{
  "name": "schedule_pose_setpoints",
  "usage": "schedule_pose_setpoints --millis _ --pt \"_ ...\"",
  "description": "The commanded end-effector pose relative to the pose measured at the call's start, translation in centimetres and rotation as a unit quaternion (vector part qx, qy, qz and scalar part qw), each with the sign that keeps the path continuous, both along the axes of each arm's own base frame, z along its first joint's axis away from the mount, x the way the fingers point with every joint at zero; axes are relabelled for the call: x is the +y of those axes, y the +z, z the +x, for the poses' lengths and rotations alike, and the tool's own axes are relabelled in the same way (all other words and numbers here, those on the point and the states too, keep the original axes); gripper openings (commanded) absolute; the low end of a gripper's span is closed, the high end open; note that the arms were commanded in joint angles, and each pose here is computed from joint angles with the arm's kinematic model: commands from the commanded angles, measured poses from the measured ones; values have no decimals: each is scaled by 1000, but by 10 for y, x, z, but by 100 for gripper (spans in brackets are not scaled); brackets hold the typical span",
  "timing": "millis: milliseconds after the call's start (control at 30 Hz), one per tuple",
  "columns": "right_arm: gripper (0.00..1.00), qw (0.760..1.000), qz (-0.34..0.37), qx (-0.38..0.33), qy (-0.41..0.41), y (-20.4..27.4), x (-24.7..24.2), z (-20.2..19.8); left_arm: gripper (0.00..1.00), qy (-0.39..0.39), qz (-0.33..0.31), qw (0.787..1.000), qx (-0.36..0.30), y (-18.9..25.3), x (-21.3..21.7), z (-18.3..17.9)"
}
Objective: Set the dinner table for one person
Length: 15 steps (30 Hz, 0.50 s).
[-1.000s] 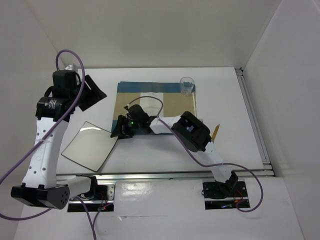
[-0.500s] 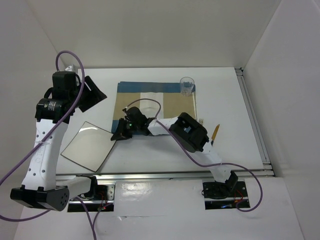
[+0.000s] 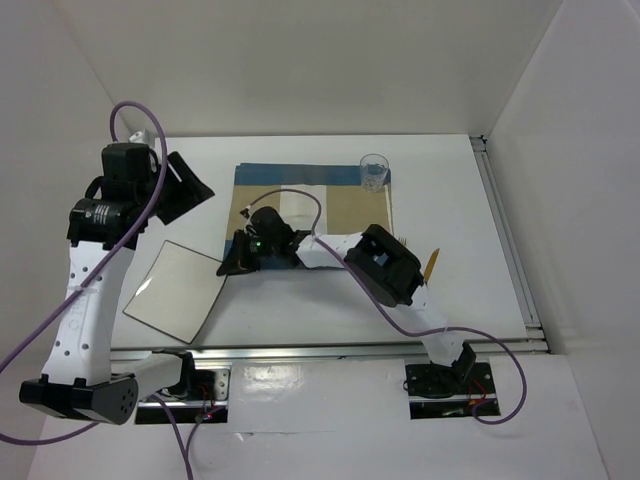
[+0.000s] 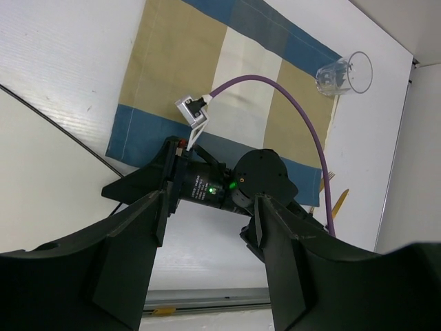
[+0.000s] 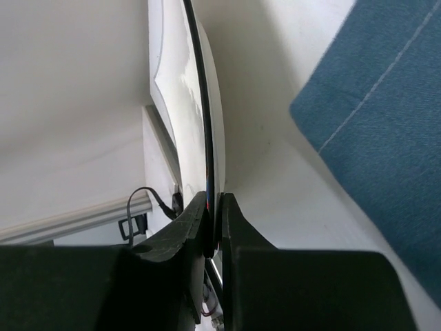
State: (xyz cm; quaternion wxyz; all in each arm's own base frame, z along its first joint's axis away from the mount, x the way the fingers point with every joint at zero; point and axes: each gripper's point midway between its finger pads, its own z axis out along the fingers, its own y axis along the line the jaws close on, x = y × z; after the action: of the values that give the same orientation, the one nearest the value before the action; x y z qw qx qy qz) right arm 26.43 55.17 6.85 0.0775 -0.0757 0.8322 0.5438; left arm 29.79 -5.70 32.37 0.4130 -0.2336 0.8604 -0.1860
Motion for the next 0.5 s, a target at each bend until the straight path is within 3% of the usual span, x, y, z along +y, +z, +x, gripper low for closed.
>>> schedule_pose_setpoints --millis 0,200,467 --pt "0 991 106 -78 18 109 5 2 70 -17 -5 999 -43 31 -6 -2" --pt "0 983 153 -97 0 160 -22 23 71 -6 9 998 -56 51 -4 -5" --pt "0 974 162 -107 -112 202 -95 61 71 -12 2 998 -56 52 -10 1"
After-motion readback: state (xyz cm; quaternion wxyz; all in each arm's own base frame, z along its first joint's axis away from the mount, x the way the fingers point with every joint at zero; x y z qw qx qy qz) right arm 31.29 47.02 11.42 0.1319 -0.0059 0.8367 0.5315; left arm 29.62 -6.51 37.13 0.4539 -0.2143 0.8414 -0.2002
